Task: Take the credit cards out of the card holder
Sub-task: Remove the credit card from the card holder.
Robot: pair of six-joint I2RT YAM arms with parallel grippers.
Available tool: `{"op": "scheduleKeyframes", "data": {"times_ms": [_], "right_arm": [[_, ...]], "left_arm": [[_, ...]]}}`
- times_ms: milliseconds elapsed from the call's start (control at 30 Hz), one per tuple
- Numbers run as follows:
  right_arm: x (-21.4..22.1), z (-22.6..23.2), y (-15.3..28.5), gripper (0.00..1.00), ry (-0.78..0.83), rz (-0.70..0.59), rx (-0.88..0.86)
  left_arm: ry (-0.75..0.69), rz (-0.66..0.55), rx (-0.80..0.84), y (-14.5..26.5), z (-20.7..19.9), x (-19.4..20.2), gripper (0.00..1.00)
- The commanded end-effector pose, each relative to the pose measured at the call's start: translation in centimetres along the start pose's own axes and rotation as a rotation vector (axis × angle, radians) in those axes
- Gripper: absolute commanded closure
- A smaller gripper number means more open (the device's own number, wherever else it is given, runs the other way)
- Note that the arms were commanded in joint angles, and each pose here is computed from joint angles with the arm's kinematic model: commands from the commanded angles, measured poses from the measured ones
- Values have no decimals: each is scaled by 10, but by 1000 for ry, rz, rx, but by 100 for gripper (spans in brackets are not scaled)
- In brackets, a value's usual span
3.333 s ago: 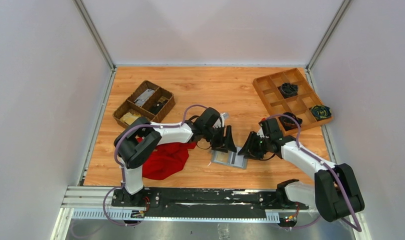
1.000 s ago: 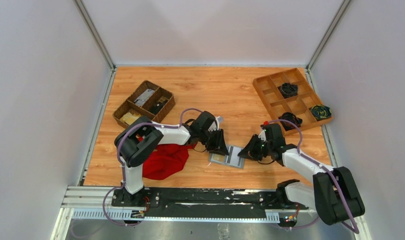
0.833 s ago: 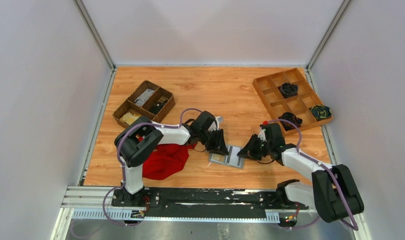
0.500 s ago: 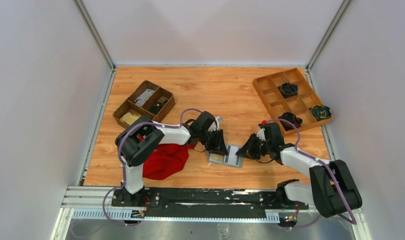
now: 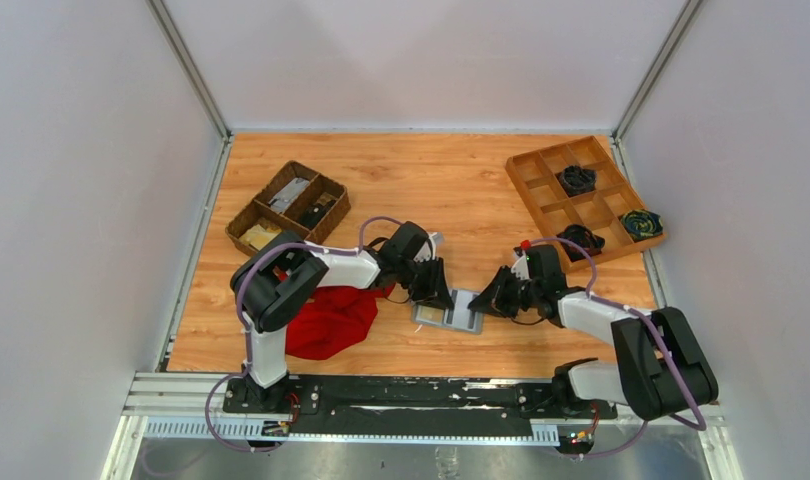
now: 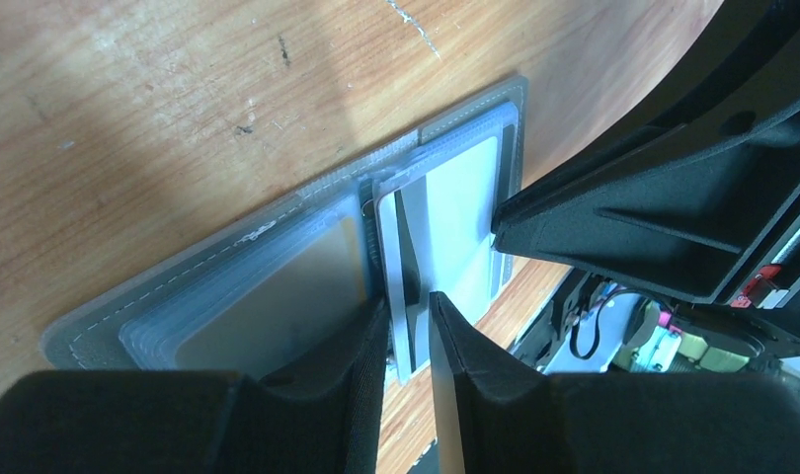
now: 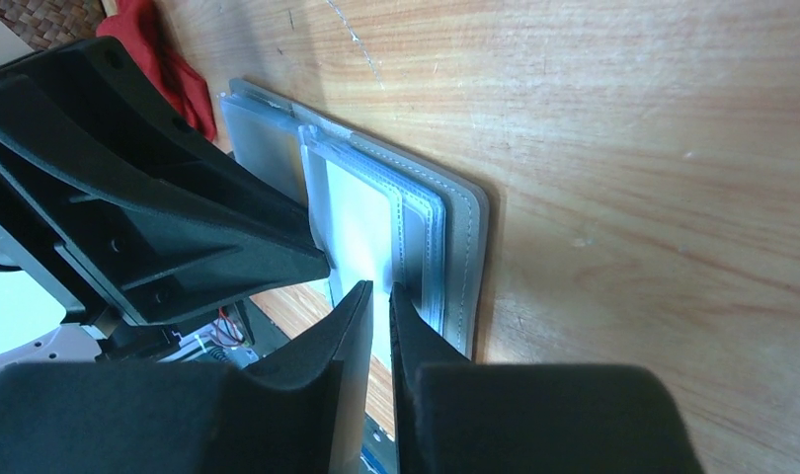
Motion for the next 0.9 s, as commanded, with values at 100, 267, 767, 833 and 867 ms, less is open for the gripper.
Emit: {"op": "scheduleKeyframes", "data": {"times_ms": [100,267,767,833,867], "right_arm": [[15,-19,-4,84,-58,43,38],[19,-23,-8,86,-79,63,45],[24,-34,-9,87,-95,77,94],[24,-36,-9,87,-97,77,104],[25,-37,-9,87,-100,79,107]], "left_arm": [[21,9,-52,-5,24,5,79],[22,7,-48,-3,24,5,100],[27,-24,-78,15,43,8,100],[32,-29,-82,18,47,8,100],[34,-30,-81,20,48,7,100]]}}
Point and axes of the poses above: each gripper's point midway between its finger pads, its own y axis back along the fingers, its own z axis along the line the jaws close on, x = y × z, the point moved 2 cm from there along y, back along the fingers, and after that the axes turned 7 degrees about y, right-handed, at the moved point
